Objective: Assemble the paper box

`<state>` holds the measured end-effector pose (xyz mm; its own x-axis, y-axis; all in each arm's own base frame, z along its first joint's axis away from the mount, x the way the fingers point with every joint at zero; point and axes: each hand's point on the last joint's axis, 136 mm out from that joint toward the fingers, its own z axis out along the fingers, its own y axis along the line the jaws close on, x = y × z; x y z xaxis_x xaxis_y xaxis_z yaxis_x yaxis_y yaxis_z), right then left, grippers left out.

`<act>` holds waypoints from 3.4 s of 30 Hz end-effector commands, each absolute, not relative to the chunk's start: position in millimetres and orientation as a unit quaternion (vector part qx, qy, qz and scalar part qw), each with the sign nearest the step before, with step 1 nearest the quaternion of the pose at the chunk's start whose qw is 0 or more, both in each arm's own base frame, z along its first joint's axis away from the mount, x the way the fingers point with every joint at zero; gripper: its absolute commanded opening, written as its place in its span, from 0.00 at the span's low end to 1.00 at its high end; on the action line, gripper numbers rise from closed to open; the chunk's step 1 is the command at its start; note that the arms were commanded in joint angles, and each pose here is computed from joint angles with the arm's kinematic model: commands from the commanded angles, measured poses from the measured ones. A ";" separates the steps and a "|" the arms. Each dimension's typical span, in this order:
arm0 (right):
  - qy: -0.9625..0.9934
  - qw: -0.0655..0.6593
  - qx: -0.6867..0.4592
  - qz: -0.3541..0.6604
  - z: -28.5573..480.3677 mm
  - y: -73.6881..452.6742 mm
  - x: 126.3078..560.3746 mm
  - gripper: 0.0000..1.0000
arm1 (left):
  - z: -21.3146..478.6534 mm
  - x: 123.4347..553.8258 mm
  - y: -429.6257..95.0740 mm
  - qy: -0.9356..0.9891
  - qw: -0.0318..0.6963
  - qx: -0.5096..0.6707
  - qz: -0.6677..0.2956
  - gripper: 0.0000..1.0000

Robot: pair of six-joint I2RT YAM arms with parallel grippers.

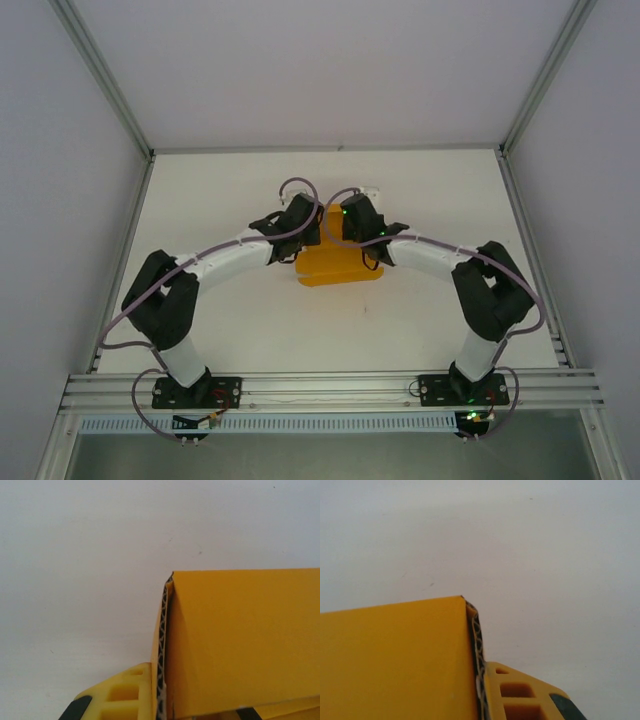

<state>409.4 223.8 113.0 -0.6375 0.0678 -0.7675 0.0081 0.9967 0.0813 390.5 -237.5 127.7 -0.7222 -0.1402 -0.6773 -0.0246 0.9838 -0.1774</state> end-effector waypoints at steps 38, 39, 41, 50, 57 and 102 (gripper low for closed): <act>0.835 0.519 -0.120 0.139 142.7 220.3 393.2 0.53 | 118.0 399.7 -206.7 0.926 0.362 -0.105 -0.035 0.00; 0.835 0.512 -0.133 0.153 144.8 224.6 386.6 0.58 | 118.5 400.5 -207.2 0.926 0.362 -0.101 -0.034 0.00; 0.837 0.493 -0.151 0.182 148.1 232.1 374.5 0.70 | 119.4 401.7 -209.1 0.927 0.362 -0.093 -0.033 0.00; 0.860 0.465 -0.139 0.160 152.3 218.1 364.9 0.71 | 122.6 401.8 -217.1 0.929 0.361 -0.068 -0.048 0.00; 0.877 0.421 -0.165 0.163 136.3 231.6 383.1 0.65 | 122.5 398.9 -221.9 0.932 0.353 -0.047 -0.058 0.00; 0.827 0.436 0.228 -0.273 119.0 79.3 426.4 0.08 | 129.0 384.9 -222.1 0.936 0.330 -0.096 -0.072 0.00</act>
<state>433.3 190.1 114.5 -0.6215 0.1144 -0.7750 0.2288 0.9726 -0.0399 393.8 -268.8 135.0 -0.7592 -0.1573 -0.6316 0.0474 0.9544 -0.2947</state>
